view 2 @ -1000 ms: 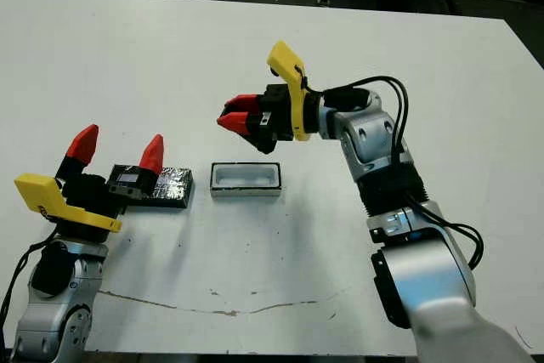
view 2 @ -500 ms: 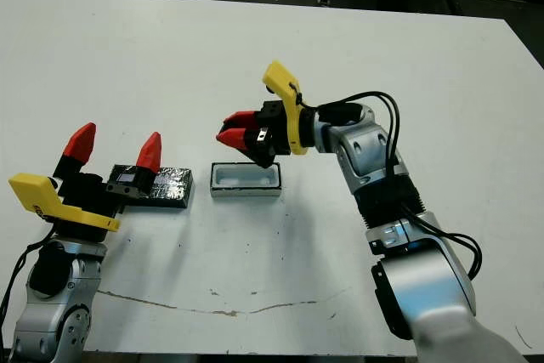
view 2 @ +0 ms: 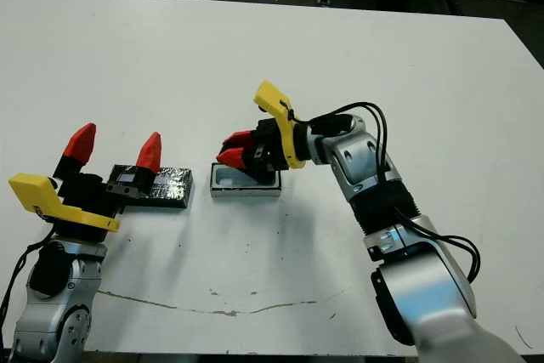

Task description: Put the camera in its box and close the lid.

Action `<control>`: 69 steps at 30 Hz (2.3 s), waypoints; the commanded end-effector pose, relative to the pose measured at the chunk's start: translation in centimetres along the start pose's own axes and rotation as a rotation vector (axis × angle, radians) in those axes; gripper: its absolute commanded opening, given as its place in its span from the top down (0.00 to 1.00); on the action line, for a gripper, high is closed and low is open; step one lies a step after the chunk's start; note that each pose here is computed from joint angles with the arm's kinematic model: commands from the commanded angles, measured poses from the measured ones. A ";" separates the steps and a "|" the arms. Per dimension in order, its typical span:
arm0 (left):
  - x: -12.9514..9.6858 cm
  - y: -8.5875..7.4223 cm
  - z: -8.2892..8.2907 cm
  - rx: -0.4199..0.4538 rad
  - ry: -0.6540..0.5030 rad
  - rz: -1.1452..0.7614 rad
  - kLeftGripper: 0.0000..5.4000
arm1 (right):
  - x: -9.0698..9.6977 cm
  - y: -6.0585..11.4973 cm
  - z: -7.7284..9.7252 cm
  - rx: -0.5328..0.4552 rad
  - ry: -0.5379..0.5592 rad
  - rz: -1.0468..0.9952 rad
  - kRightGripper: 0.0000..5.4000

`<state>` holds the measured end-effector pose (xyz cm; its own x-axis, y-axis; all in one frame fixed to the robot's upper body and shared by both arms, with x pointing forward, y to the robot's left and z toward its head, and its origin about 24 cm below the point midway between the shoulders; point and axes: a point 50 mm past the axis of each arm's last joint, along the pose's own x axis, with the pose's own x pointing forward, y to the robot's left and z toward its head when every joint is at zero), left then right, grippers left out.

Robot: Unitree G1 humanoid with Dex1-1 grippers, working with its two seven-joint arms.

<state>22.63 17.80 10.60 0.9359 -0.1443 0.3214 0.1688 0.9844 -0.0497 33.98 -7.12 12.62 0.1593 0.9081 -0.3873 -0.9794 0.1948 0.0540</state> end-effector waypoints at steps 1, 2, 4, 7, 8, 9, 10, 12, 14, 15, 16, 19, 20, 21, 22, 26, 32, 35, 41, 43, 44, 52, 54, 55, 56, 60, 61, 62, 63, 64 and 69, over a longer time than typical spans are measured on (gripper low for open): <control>-0.3 0.2 -0.3 0.003 0.013 0.008 0.00 | -0.1 0.0 -0.6 0.007 0.027 0.024 0.69; -0.3 0.2 -0.3 0.002 0.012 0.008 0.00 | -0.1 0.0 -0.6 0.002 0.027 0.029 0.69; -0.2 0.2 -0.3 0.003 0.013 0.007 0.00 | -0.1 0.0 -0.7 -0.004 0.033 0.035 0.69; -0.2 0.2 -0.3 0.003 0.013 0.007 0.00 | -0.2 0.0 -0.7 -0.014 0.057 0.033 0.69; -0.2 0.2 -0.3 0.006 0.012 0.007 0.00 | -0.2 0.0 -0.7 -0.018 0.066 0.034 0.69; -0.2 0.2 -0.3 0.009 0.012 0.006 0.00 | -0.2 0.0 -0.7 -0.026 0.073 0.036 0.69; -0.3 0.2 -0.3 0.009 0.012 0.005 0.00 | -0.2 0.0 -0.7 -0.034 0.078 0.038 0.69; -0.3 0.2 -0.3 -0.003 0.014 0.003 0.00 | -0.3 0.0 -0.7 -0.047 0.098 0.036 0.69; -0.2 0.2 -0.3 0.010 0.011 0.006 0.00 | -0.3 -0.1 -0.7 -0.064 0.122 0.034 0.69; -0.2 0.2 -0.3 0.015 0.011 0.008 0.00 | -0.3 -0.1 -0.7 -0.076 0.132 0.034 0.69; -0.2 0.2 -0.3 0.014 0.011 0.010 0.00 | -0.4 -0.1 -0.7 -0.087 0.144 0.035 0.69; -0.2 0.1 -0.3 -0.005 0.012 0.008 0.00 | -0.5 -0.2 -0.9 -0.116 0.146 0.053 0.69; -0.2 0.1 -0.3 0.001 0.011 0.008 0.00 | -0.6 -0.2 -0.9 -0.126 0.153 0.055 0.69; -0.2 0.1 -0.3 0.008 0.010 0.007 0.00 | -0.6 -0.2 -0.9 -0.137 0.160 0.059 0.69; -0.3 0.1 -0.3 0.011 0.010 0.009 0.00 | -0.7 -0.2 -0.9 -0.150 0.164 0.065 0.69; -0.3 0.1 -0.3 -0.003 0.019 0.012 0.00 | -0.8 -0.2 -1.0 -0.169 0.162 0.092 0.69; -0.3 0.0 -0.3 -0.001 0.017 0.012 0.00 | -0.8 -0.2 -0.9 -0.202 0.164 0.132 0.69; -0.3 0.0 -0.3 0.001 0.017 0.011 0.00 | -0.8 -0.2 -0.7 -0.214 0.207 0.156 0.69; -0.3 0.0 -0.5 -0.004 0.013 0.010 0.00 | -0.7 -0.1 -0.1 -0.247 0.231 0.235 0.57; -0.4 0.0 -0.5 0.007 0.012 0.010 0.00 | -0.8 -0.1 -0.1 -0.269 0.238 0.230 0.52; -0.4 0.0 -0.5 0.014 0.011 0.010 0.00 | -0.8 -0.1 0.0 -0.279 0.238 0.228 0.49; -0.5 -0.1 -0.6 -0.009 0.021 0.009 0.00 | -1.1 -0.3 0.4 -0.300 0.229 0.195 0.26; -0.5 0.0 -0.6 -0.007 0.021 0.008 0.00 | -1.3 -0.4 0.7 -0.300 0.216 0.186 0.21; -0.4 0.0 -0.6 -0.006 0.020 0.006 0.00 | -1.5 -0.4 0.9 -0.302 0.208 0.184 0.17; -0.5 0.0 -0.7 -0.004 0.020 0.005 0.00 | -1.6 -0.4 1.0 -0.305 0.201 0.182 0.14; -0.5 0.0 -0.7 0.006 0.024 0.007 0.00 | -2.1 -0.3 1.5 -0.330 0.187 0.168 0.03; -0.5 0.0 -0.7 0.005 0.024 0.007 0.00 | -2.2 -0.3 1.6 -0.334 0.184 0.165 0.00; -0.5 0.0 -0.7 0.003 0.025 0.005 0.00 | -2.3 -0.3 1.8 -0.335 0.179 0.164 0.00; -0.6 0.0 -0.7 -0.001 0.026 0.004 0.00 | -2.5 -0.3 1.9 -0.336 0.173 0.163 0.00; -0.6 -0.1 -0.7 -0.006 0.028 0.003 0.00 | -2.6 -0.3 2.1 -0.341 0.169 0.160 0.00; -0.6 0.0 -0.7 -0.017 0.027 -0.001 0.00 | -3.7 -0.3 3.0 -0.374 0.108 0.153 0.00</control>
<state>22.40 17.65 10.20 0.9355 -0.1442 0.3224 0.1734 0.9828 -0.0634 34.00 -8.63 16.20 0.0026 0.8644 -0.5028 -0.9748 -0.1100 -0.1941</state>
